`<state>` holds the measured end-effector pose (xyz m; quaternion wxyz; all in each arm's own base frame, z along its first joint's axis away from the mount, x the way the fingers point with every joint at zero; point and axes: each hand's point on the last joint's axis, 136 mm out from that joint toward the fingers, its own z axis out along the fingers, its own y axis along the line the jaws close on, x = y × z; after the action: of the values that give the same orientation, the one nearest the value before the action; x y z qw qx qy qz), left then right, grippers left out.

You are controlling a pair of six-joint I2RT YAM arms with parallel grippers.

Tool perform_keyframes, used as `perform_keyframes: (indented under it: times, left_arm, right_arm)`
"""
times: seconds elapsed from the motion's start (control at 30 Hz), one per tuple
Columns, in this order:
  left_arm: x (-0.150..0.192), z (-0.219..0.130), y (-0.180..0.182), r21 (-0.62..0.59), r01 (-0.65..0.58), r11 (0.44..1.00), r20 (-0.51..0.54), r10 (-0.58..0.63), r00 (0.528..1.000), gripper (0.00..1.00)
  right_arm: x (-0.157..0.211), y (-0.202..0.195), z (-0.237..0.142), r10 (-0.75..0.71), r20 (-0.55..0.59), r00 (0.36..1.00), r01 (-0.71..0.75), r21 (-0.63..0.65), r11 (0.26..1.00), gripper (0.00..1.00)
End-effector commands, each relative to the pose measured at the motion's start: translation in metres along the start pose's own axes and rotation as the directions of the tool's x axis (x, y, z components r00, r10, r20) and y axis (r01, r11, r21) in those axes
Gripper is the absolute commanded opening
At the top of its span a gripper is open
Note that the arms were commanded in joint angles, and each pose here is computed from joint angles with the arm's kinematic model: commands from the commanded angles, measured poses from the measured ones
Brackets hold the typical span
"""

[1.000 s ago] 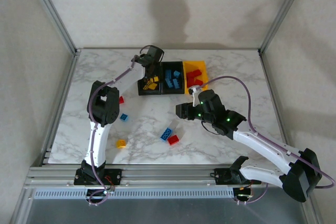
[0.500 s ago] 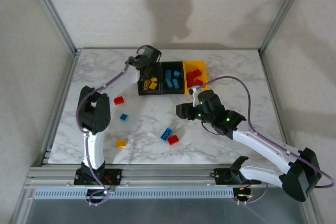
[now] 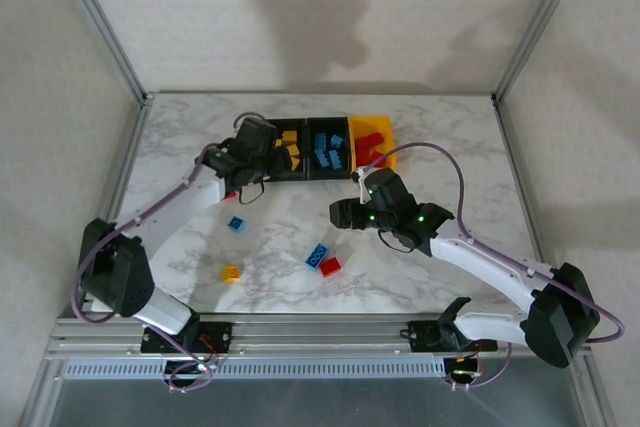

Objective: Sort the legos into containers by color
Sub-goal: Pick up the lego from the bottom-center of the table.

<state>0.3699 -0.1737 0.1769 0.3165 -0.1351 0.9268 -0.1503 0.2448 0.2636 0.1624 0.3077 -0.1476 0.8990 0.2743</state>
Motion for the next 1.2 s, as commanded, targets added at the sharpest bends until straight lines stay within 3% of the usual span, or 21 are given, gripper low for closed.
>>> perform_keyframes:
  times: [0.0,0.33,0.53,0.83,1.17]
  left_arm:
    - [0.01,-0.02,0.001,0.063,0.021,0.998,0.015,-0.022,1.0,0.66]
    - [0.079,-0.038,0.054,0.052,0.137,0.989,-0.08,-0.133,0.988,0.71]
    - [0.102,-0.05,0.07,0.061,0.2,0.978,-0.112,-0.192,0.975,0.76]
    - [0.103,-0.057,0.083,0.034,0.206,0.978,-0.086,-0.202,0.976,0.78]
    - [0.102,-0.056,0.088,0.02,0.21,0.977,-0.078,-0.208,0.975,0.78]
  right_arm:
    - [0.012,0.005,0.006,-0.027,-0.051,0.998,0.028,0.013,1.0,0.68]
    - [0.056,0.023,0.037,-0.3,-0.136,0.944,0.294,-0.061,0.954,0.76]
    - [0.079,0.019,0.067,-0.411,-0.216,0.886,0.43,0.05,0.901,0.8]
    - [0.105,0.023,0.09,-0.506,-0.313,0.804,0.545,0.049,0.837,0.8]
    - [0.123,0.024,0.104,-0.528,-0.378,0.76,0.583,0.037,0.812,0.8]
